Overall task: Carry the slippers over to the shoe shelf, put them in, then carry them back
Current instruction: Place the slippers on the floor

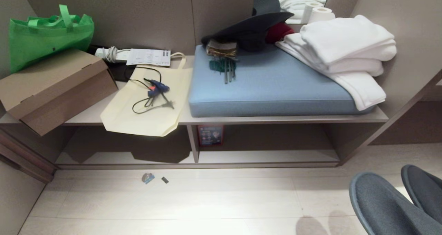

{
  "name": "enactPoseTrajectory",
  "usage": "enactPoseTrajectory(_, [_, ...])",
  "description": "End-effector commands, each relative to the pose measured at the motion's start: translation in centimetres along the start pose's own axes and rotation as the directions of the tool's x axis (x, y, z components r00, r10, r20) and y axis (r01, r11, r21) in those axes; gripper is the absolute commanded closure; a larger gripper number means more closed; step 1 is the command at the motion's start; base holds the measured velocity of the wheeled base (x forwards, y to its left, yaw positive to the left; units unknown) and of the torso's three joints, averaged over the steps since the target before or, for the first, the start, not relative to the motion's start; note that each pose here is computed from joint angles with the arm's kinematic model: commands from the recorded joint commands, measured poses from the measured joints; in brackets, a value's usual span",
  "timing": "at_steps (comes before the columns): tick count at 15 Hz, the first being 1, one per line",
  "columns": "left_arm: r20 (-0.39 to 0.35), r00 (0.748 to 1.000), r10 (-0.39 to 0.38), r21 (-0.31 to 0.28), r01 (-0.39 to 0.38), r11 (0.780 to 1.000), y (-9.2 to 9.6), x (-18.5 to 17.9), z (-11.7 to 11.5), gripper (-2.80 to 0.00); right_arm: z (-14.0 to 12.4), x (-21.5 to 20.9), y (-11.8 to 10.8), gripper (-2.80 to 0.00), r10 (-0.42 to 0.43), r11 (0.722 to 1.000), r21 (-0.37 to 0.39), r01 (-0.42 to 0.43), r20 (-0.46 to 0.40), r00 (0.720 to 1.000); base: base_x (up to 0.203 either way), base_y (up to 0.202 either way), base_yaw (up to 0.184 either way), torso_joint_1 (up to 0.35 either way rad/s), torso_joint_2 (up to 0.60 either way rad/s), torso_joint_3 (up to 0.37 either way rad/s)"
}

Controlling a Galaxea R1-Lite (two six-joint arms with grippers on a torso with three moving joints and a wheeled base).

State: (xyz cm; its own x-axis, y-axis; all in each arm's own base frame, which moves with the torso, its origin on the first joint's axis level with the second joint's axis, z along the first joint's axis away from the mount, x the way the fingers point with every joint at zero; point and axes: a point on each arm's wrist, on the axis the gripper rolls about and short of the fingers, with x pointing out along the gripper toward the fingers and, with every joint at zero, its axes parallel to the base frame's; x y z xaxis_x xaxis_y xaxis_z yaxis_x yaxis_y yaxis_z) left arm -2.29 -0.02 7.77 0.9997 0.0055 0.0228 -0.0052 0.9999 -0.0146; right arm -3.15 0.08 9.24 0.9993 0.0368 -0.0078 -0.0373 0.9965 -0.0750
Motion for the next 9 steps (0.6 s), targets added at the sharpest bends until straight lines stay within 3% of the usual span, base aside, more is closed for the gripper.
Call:
enactPoseTrajectory(1, [-0.007,1.0,0.001,-0.001,-0.001,1.0,0.0,0.06,-0.2,0.0,-0.58,0.42,0.03,0.0,0.0,1.0,-0.002,0.0,0.018,1.0,0.0,0.0,0.0,0.007,0.0,0.198])
enactPoseTrajectory(9, [-0.007,1.0,0.001,-0.001,-0.001,1.0,0.0,0.06,-0.2,0.0,-0.78,0.5,0.1,0.0,0.024,1.0,-0.002,-0.024,0.016,1.0,0.0,0.0,0.0,0.003,0.0,0.204])
